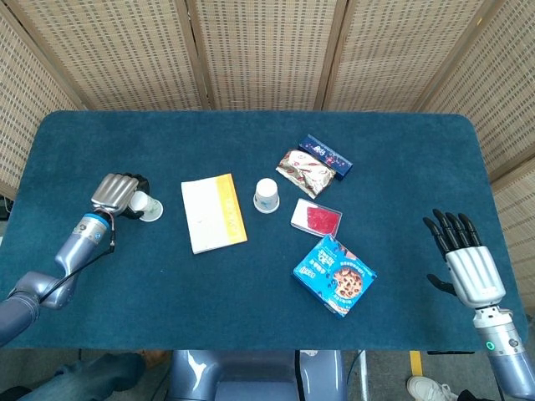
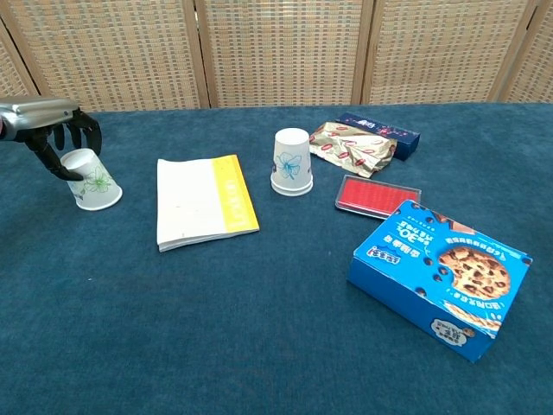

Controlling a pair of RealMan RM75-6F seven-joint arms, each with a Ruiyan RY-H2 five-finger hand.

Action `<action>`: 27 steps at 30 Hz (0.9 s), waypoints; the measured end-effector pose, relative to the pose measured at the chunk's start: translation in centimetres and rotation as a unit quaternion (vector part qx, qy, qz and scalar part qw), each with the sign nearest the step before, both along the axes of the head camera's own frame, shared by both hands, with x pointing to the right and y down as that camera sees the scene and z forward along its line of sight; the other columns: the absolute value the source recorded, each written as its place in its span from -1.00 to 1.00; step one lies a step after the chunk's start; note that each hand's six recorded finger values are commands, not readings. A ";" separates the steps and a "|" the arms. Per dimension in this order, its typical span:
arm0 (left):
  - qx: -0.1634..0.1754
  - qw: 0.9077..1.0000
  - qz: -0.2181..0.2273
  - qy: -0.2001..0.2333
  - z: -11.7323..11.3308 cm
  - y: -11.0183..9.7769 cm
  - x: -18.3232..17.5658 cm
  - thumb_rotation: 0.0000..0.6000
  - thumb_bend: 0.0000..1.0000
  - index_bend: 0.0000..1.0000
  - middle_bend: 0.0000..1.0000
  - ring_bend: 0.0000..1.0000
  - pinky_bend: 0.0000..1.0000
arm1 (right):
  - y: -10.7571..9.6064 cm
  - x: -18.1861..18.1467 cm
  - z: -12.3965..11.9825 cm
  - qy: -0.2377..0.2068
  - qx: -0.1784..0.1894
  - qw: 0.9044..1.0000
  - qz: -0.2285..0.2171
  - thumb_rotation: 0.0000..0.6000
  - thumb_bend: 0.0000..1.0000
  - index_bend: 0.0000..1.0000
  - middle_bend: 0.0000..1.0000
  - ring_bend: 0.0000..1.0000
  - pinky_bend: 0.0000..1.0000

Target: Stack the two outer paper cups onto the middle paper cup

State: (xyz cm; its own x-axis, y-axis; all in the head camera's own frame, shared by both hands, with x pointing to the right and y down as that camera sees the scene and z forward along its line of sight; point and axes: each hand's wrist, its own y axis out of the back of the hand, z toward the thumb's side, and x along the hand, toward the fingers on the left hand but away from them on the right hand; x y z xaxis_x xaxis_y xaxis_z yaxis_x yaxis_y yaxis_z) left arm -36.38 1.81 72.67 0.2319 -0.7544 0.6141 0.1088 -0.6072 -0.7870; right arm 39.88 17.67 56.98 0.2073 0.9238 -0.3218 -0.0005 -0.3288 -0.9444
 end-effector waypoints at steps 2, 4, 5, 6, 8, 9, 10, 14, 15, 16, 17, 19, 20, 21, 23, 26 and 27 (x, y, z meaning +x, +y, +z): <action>0.002 1.000 -0.001 -0.002 0.0 -0.1 -0.1 1.00 -0.33 0.13 -0.10 -0.18 -0.09 | 0.0 0.1 -0.1 -0.001 0.002 1.000 0.001 1.00 -1.00 -1.00 -1.00 -1.00 -1.00; 0.005 1.000 -0.004 -0.002 -0.2 -0.3 -0.1 1.00 -0.32 0.14 -0.09 -0.17 -0.08 | -0.1 0.1 -0.2 -0.003 0.003 1.000 0.003 1.00 -1.00 -1.00 -1.00 -1.00 -1.00; 0.006 1.000 -0.005 -0.001 -0.4 -0.4 -0.1 1.00 -0.32 0.14 -0.09 -0.17 -0.08 | -0.1 0.2 -0.2 -0.003 0.003 1.000 0.003 1.00 -1.00 -1.00 -1.00 -1.00 -1.00; 0.008 1.000 -0.006 0.002 -0.5 -0.5 -0.1 1.00 -0.32 0.14 -0.09 -0.17 -0.08 | -0.1 0.2 -0.3 -0.003 0.004 1.000 0.003 1.00 -1.00 -1.00 -1.00 -1.00 -1.00; 0.014 1.000 -0.009 0.009 -1.0 -0.8 0.0 1.00 -0.31 0.14 -0.09 -0.17 -0.08 | -0.1 0.2 -0.3 -0.005 0.004 1.000 0.004 1.00 -1.00 -1.00 -1.00 -1.00 -1.00; 0.019 1.000 -0.010 0.016 -1.4 -1.0 0.1 1.00 -0.32 0.14 -0.09 -0.17 -0.08 | -0.1 0.2 -0.3 -0.005 0.004 1.000 0.004 1.00 -1.00 -1.00 -1.00 -1.00 -1.00; 0.023 0.999 -0.011 0.021 -1.8 -1.2 0.3 1.00 -0.32 0.14 -0.09 -0.17 -0.08 | -0.1 0.2 -0.4 -0.005 0.005 1.000 0.005 1.00 -1.00 -1.00 -1.00 -1.00 -1.00; 0.049 0.997 -0.007 0.052 -4.0 -2.4 1.5 1.00 -0.32 0.14 -0.09 -0.17 -0.08 | -0.2 0.3 -0.5 -0.007 0.007 1.000 0.008 1.00 -1.00 -1.00 -1.00 -1.00 -1.00; 0.055 0.996 -0.004 0.065 -4.8 -2.8 2.1 1.00 -0.33 0.14 -0.09 -0.17 -0.08 | -0.2 0.4 -0.6 -0.007 0.007 1.000 0.009 1.00 -1.00 -1.00 -1.00 -1.00 -1.00; 0.060 0.995 -0.002 0.075 -5.4 -3.1 2.7 1.00 -0.33 0.14 -0.09 -0.17 -0.08 | -0.2 0.4 -0.6 -0.008 0.007 1.000 0.010 1.00 -1.00 -1.00 -1.00 -1.00 -1.00; 0.064 0.994 0.001 0.086 -6.1 -3.3 3.4 1.00 -0.33 0.14 -0.09 -0.17 -0.08 | -0.2 0.5 -0.6 -0.008 0.007 1.000 0.011 1.00 -1.00 -1.00 -1.00 -1.00 -1.00; 0.073 0.991 0.010 0.113 -7.7 -3.9 5.1 1.00 -0.33 0.15 -0.09 -0.17 -0.08 | -0.3 0.6 -0.7 -0.007 0.007 1.000 0.013 1.00 -1.00 -1.00 -1.00 -1.00 -1.00; 0.077 0.989 0.014 0.126 -8.4 -4.1 6.0 1.00 -0.33 0.15 -0.09 -0.17 -0.08 | -0.3 0.7 -0.7 -0.007 0.007 1.000 0.014 1.00 -1.00 -1.00 -1.00 -1.00 -1.00; 0.083 0.986 0.023 0.143 -9.5 -4.5 7.4 1.00 -0.33 0.15 -0.09 -0.17 -0.08 | -0.3 0.7 -0.7 -0.007 0.007 1.000 0.016 1.00 -1.00 -1.00 -1.00 -1.00 -1.00; 0.092 0.981 0.041 0.165 -11.3 -5.3 10.1 1.00 -0.33 0.15 -0.09 -0.17 -0.08 | -0.4 0.9 -0.8 -0.006 0.008 1.000 0.018 1.00 -1.00 -1.00 -1.00 -1.00 -1.00; 0.107 0.976 0.065 0.179 -13.4 -6.6 13.6 1.00 -0.33 0.15 -0.09 -0.17 -0.08 | -0.5 1.0 -0.8 -0.005 0.009 1.000 0.020 1.00 -1.00 -1.00 -1.00 -1.00 -1.00; 0.111 0.975 0.072 0.180 -14.0 -7.1 14.8 1.00 -0.33 0.15 -0.09 -0.17 -0.08 | -0.5 1.1 -0.8 -0.005 0.009 1.000 0.021 1.00 -1.00 -1.00 -1.00 -1.00 -1.00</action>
State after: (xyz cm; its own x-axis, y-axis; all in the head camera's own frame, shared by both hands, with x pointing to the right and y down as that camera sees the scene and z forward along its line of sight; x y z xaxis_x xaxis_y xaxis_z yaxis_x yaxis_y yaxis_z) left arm -21.59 -5.30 58.68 0.5155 -0.8032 0.2985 -0.1265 -0.4159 -0.9006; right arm 40.96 17.20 56.14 0.1720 0.9372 -0.3033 0.0219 -0.3115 -0.9500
